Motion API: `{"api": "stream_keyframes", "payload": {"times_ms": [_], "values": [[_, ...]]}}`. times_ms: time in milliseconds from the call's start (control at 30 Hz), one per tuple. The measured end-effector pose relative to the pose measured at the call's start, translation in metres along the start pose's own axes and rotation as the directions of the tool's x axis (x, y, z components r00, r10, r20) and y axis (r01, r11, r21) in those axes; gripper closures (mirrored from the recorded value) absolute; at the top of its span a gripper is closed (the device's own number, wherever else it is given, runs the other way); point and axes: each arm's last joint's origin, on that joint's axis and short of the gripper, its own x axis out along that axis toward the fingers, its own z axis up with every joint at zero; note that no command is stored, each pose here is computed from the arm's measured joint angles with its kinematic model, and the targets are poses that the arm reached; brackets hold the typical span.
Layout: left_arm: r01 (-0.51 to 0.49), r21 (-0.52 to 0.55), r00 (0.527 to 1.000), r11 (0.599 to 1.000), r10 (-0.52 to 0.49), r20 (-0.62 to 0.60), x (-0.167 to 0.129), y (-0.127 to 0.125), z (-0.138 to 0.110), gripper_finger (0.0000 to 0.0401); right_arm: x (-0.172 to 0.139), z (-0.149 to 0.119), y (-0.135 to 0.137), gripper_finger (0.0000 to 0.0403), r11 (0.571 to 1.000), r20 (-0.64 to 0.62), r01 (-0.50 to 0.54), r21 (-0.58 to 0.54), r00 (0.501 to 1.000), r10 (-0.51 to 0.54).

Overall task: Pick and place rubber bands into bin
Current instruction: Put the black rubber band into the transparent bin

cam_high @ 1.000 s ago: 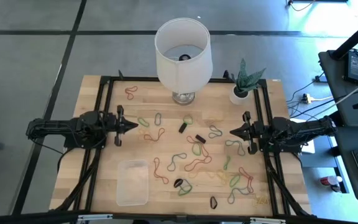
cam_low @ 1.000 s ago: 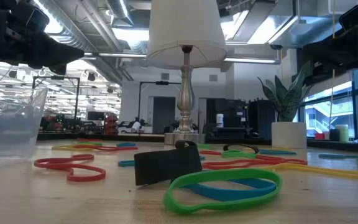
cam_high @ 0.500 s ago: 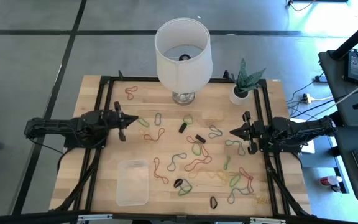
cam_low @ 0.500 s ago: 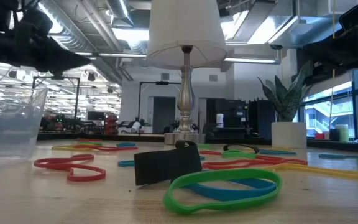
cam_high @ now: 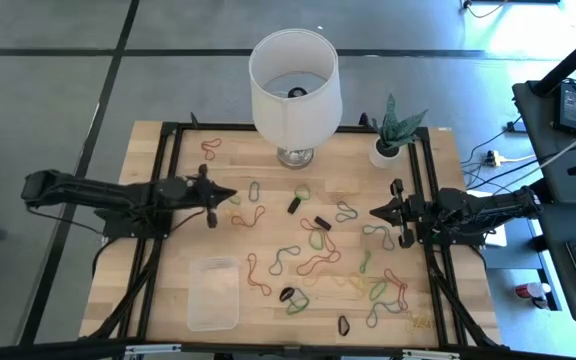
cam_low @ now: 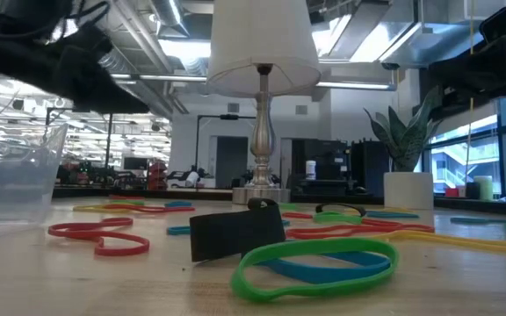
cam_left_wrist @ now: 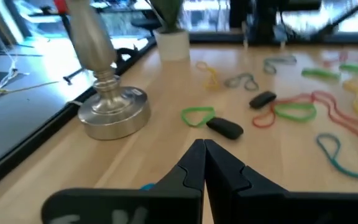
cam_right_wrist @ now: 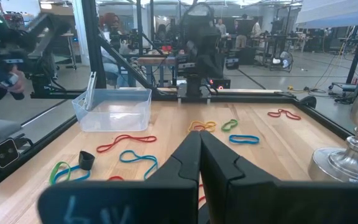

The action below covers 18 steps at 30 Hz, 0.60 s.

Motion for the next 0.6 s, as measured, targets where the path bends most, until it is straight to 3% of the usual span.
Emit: {"api": "stream_keyframes", "payload": {"times_ms": [267,600], "values": [[0.034,0.143,0.989,0.989,-0.013,-0.145,0.046,-0.013,0.03,0.0399,0.0,0.0,0.0,0.0393,1.0,0.0,0.0,0.0,1.0,0.0],[0.112,0.183,0.944,0.977,-0.047,-0.327,0.123,-0.036,0.057,0.0397,0.0,0.0,0.0,0.0393,1.0,0.0,0.0,0.0,1.0,0.0]]}}
